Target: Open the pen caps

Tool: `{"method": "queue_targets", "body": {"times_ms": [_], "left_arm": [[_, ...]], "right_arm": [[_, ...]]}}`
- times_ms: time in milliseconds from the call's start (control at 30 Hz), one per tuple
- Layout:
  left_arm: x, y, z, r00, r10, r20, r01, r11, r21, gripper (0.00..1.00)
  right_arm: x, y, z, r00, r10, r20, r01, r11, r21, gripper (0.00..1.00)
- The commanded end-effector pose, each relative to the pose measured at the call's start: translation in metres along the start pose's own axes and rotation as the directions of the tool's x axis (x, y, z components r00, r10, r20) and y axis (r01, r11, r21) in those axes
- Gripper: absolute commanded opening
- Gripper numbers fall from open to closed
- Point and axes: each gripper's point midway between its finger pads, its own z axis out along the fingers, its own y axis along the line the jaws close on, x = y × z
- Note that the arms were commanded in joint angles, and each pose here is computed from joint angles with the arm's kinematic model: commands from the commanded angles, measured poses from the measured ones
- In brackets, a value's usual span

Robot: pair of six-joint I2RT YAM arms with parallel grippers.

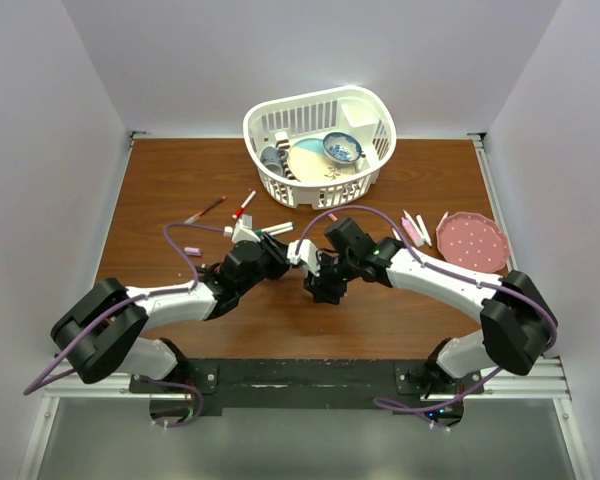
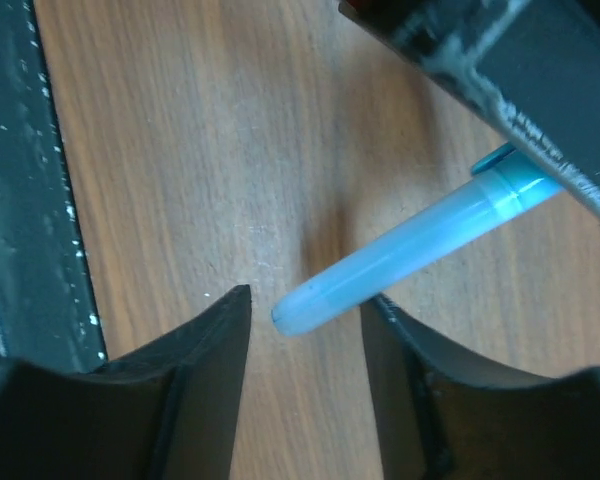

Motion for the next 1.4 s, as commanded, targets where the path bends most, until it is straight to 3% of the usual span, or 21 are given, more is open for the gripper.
{"method": "queue_targets", "body": {"times_ms": [0,167,300,533,600,800,900,933,1033,1367], "left_arm": [[-0.013,-0.048,-0.009,0.999,0.021,0.041,-0.029,0.979,0.199,0.0],[-0.014,-0.058,-0.017,0.996,0.067,0.066,-0.083,0.954,0.287,0.0],[-0.01,-0.059,-0.022,0.991,0.111,0.076,-0.131,0.928,0.348,0.0],[-0.007,-0.065,-0.023,0.986,0.141,0.084,-0.164,0.899,0.407,0.0],[-0.005,-0.065,-0.022,0.986,0.144,0.081,-0.165,0.895,0.415,0.0],[-0.007,-0.069,-0.026,0.986,0.14,0.095,-0.168,0.88,0.444,0.0],[-0.007,-0.065,-0.023,0.985,0.144,0.095,-0.171,0.894,0.413,0.0],[-0.007,-0.057,-0.019,0.983,0.159,0.087,-0.18,0.91,0.373,0.18],[-0.005,-0.055,-0.012,0.978,0.195,0.071,-0.207,0.924,0.321,0.41],[-0.003,-0.055,0.003,0.969,0.243,0.04,-0.246,0.948,0.2,0.48]], "right_arm": [[-0.025,0.001,-0.006,0.992,0.074,0.102,-0.068,0.996,-0.066,0.57],[-0.036,-0.002,-0.018,0.956,0.227,0.185,-0.198,0.967,-0.159,0.69],[-0.044,-0.014,-0.023,0.881,0.407,0.243,-0.366,0.909,-0.197,0.75],[-0.049,-0.028,-0.012,0.738,0.63,0.241,-0.604,0.776,-0.181,0.71],[-0.05,-0.026,-0.009,0.723,0.65,0.235,-0.618,0.76,-0.201,0.61],[-0.048,-0.034,-0.014,0.748,0.613,0.255,-0.592,0.79,-0.16,0.0],[-0.046,-0.044,-0.02,0.788,0.55,0.277,-0.551,0.831,-0.082,0.0],[-0.045,-0.046,-0.022,0.795,0.538,0.28,-0.544,0.837,-0.062,0.0],[-0.04,-0.051,-0.024,0.814,0.509,0.28,-0.527,0.85,-0.015,0.0],[-0.035,-0.057,-0.02,0.852,0.45,0.266,-0.484,0.872,0.075,0.0]]}}
